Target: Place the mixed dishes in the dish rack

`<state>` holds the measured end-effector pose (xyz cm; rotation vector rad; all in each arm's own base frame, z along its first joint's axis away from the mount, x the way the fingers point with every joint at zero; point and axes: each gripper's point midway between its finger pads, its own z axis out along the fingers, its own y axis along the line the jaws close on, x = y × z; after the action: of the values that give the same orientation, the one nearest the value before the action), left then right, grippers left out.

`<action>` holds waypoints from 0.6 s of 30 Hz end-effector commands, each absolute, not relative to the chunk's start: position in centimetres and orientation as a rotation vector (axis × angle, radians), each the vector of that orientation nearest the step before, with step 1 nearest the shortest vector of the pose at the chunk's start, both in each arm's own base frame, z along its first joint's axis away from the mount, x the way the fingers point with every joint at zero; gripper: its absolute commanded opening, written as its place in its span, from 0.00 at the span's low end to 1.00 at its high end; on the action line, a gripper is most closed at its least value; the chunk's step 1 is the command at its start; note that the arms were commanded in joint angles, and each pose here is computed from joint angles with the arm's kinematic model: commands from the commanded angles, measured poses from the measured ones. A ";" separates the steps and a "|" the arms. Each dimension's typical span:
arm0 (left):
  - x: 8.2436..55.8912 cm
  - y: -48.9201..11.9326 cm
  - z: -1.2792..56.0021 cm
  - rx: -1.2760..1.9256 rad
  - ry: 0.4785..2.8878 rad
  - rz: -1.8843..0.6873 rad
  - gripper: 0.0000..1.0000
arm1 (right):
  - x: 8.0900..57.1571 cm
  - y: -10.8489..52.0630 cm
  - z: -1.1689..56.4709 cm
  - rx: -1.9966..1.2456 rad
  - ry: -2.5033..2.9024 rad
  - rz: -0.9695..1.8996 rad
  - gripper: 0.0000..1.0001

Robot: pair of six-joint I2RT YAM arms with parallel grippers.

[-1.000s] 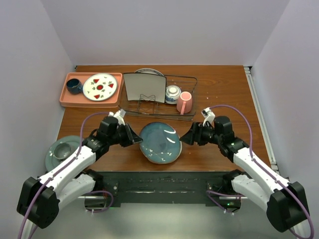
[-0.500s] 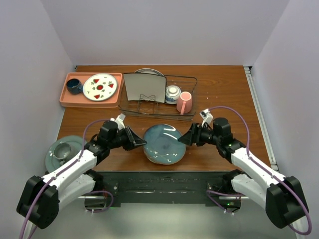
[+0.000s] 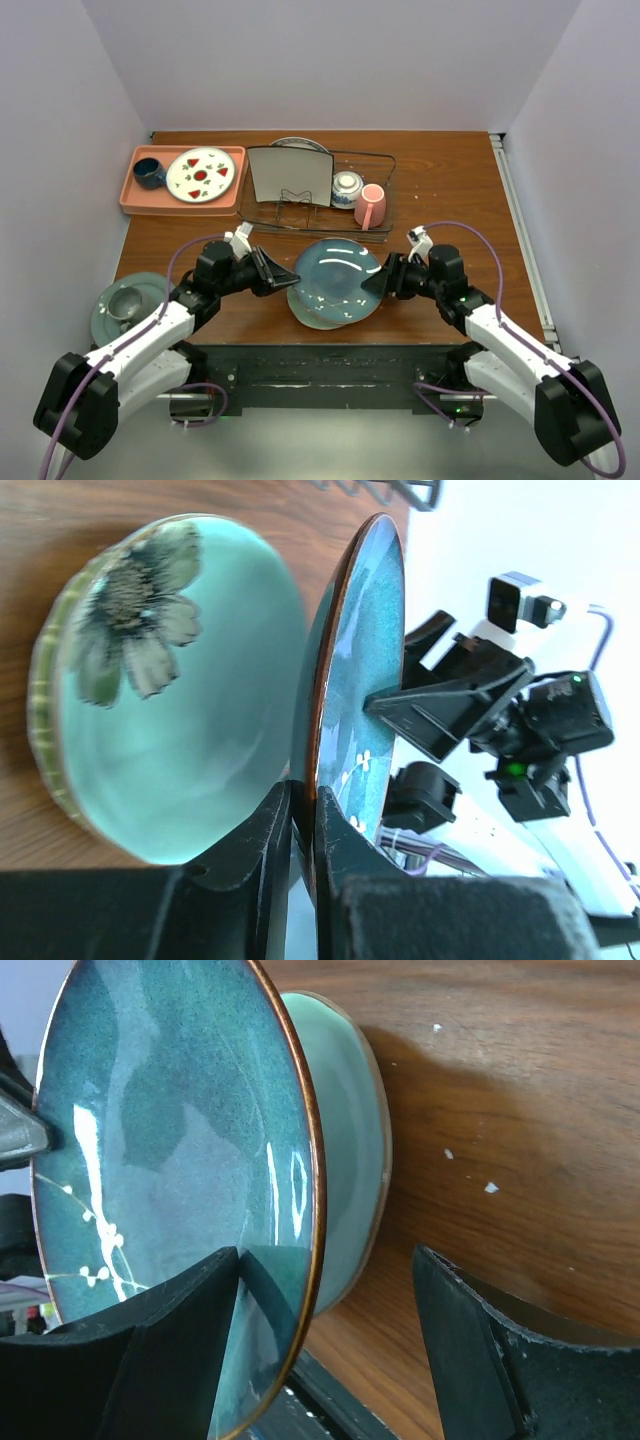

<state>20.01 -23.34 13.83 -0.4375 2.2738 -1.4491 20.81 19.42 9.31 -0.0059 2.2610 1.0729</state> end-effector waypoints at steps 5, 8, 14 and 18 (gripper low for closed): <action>19.5 -25.3 21.1 -0.216 2.026 -1.725 0.00 | 20.9 21.0 12.7 -0.005 2.102 1.246 0.67; 19.3 -25.4 21.4 -0.188 2.016 -1.737 0.00 | 20.9 21.3 14.0 0.011 2.050 1.296 0.51; 19.1 -25.8 21.6 -0.078 1.992 -1.727 0.00 | 20.3 21.8 17.0 -0.038 1.935 1.390 0.05; 18.9 -26.6 21.2 0.003 2.026 -1.689 0.00 | 20.3 21.8 18.2 -0.065 1.922 1.375 0.00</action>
<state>19.96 -24.08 14.78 -0.2811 2.2084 -1.5027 20.97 20.68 14.60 0.0910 2.0346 1.3122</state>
